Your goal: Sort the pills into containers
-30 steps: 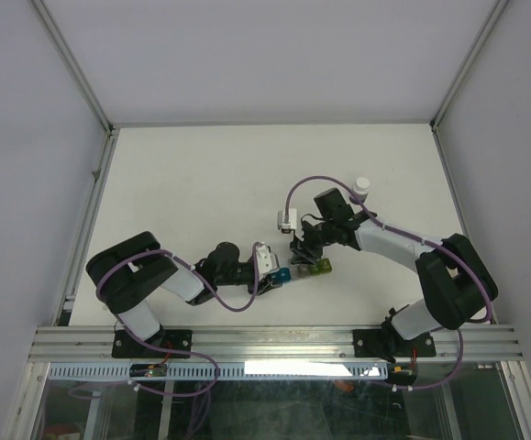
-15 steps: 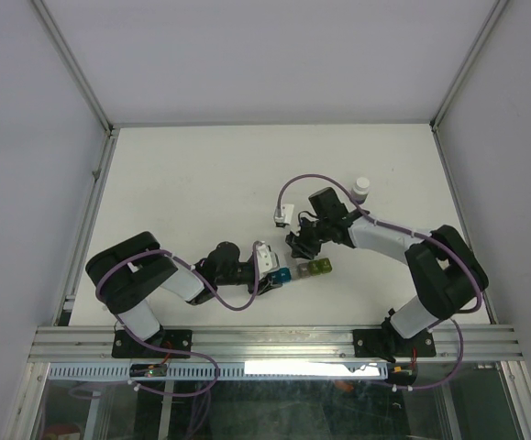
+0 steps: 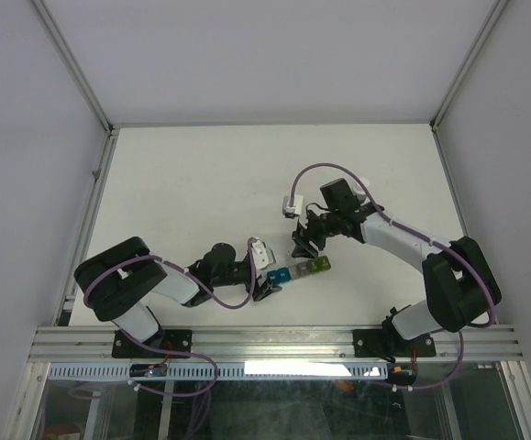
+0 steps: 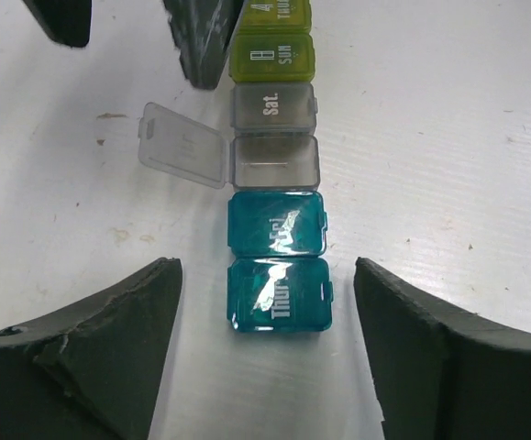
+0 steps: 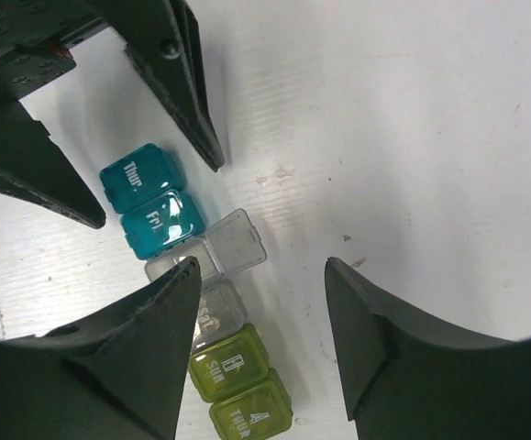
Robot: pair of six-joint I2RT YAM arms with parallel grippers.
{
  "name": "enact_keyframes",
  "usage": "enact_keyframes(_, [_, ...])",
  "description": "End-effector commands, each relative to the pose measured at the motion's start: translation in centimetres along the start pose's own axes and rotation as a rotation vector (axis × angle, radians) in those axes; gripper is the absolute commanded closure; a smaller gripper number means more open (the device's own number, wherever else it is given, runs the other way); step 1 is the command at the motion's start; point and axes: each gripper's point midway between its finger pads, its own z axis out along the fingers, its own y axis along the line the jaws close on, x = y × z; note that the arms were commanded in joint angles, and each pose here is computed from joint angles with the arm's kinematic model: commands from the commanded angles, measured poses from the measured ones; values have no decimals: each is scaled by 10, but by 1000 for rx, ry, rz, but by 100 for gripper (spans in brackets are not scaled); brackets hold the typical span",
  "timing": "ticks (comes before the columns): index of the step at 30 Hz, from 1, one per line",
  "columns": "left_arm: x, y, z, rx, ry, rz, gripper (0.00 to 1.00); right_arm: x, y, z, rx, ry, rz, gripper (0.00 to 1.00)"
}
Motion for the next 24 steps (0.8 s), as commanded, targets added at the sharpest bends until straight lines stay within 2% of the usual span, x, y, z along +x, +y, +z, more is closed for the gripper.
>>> enact_keyframes(1, [-25, 7, -11, -66, -91, -14, 17, -40, 8, -23, -54, -119, -67, 39])
enact_keyframes(3, [-30, 9, -16, -89, -121, -14, 7, -45, 12, -26, -82, -134, -67, 38])
enact_keyframes(5, [-34, 7, -18, -87, -136, -25, 5, -45, 15, -27, -101, -130, -64, 38])
enact_keyframes(12, [-48, 7, -29, -124, -198, -151, 4, -52, 7, -54, -65, -198, -46, 38])
enact_keyframes(14, [-62, 8, -35, -138, -244, -192, 5, -52, 2, -63, -43, -218, -40, 38])
enact_keyframes(21, [-90, 16, -45, -189, -277, -302, 6, -57, -13, -88, 31, -260, -15, 38])
enact_keyframes(24, [-116, 16, -54, -178, -357, -381, 6, -61, -23, -104, 87, -280, 14, 38])
